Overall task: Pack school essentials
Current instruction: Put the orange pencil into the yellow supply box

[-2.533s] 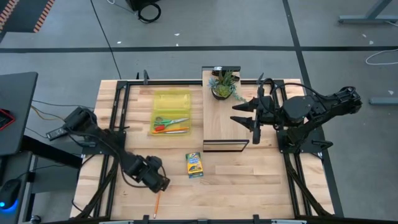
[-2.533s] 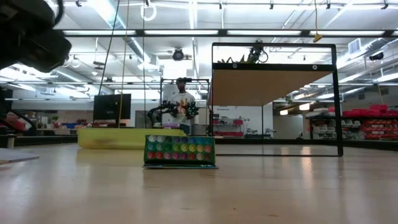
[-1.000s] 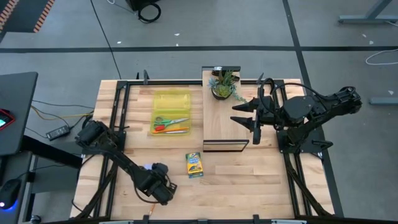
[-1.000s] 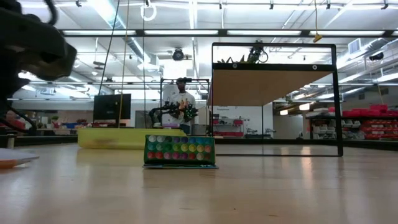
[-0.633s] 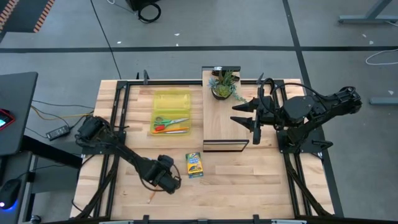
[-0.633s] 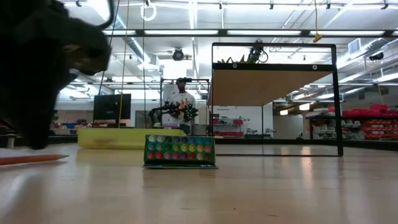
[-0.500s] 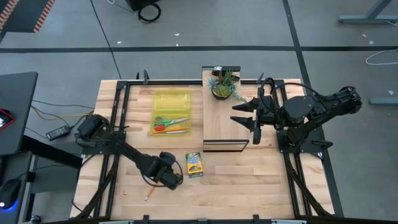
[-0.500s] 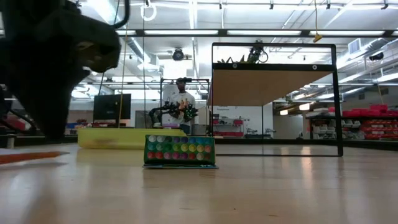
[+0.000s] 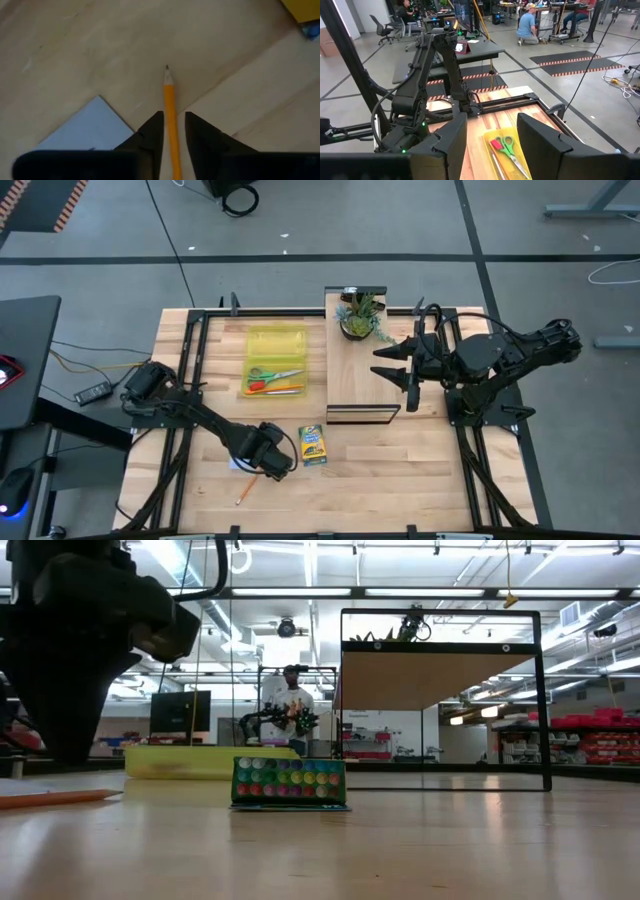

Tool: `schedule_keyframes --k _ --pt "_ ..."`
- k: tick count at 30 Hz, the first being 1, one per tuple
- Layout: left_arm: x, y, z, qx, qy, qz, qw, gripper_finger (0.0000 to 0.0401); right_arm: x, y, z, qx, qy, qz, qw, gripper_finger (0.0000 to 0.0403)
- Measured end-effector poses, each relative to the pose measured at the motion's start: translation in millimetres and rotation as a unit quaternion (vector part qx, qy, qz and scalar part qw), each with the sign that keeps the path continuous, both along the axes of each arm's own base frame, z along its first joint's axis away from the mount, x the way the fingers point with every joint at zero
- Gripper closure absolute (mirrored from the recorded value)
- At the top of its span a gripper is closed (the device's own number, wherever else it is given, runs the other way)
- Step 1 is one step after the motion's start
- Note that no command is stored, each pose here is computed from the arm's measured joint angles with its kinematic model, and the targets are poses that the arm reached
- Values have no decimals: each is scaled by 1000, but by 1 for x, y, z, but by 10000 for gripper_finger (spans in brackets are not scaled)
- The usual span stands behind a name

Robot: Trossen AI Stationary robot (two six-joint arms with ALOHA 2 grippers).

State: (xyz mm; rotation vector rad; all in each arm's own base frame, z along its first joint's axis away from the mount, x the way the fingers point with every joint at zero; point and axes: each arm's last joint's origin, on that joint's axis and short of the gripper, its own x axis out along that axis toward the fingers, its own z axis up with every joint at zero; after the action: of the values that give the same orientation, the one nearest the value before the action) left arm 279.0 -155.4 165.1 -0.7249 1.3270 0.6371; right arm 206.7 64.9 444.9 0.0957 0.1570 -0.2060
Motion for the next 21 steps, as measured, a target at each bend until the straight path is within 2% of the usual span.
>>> schedule_keyframes --k 4,8,12,18,21 --pt "0 -1 -2 7 1 -6 1000 279 0 0 0 -1 0 0 1000 223" --pt "-1 3 -10 2 -4 -9 1000 262 0 0 0 -1 0 0 1000 223" --pt "-8 7 -24 -6 7 7 1000 260 0 0 0 1 0 0 1000 223" --pt "-11 9 -27 -8 3 6 1000 263 0 0 0 3 -1 -1 1000 223" --pt "-9 12 -27 -6 4 7 1000 277 0 0 0 3 -3 0 1000 223"
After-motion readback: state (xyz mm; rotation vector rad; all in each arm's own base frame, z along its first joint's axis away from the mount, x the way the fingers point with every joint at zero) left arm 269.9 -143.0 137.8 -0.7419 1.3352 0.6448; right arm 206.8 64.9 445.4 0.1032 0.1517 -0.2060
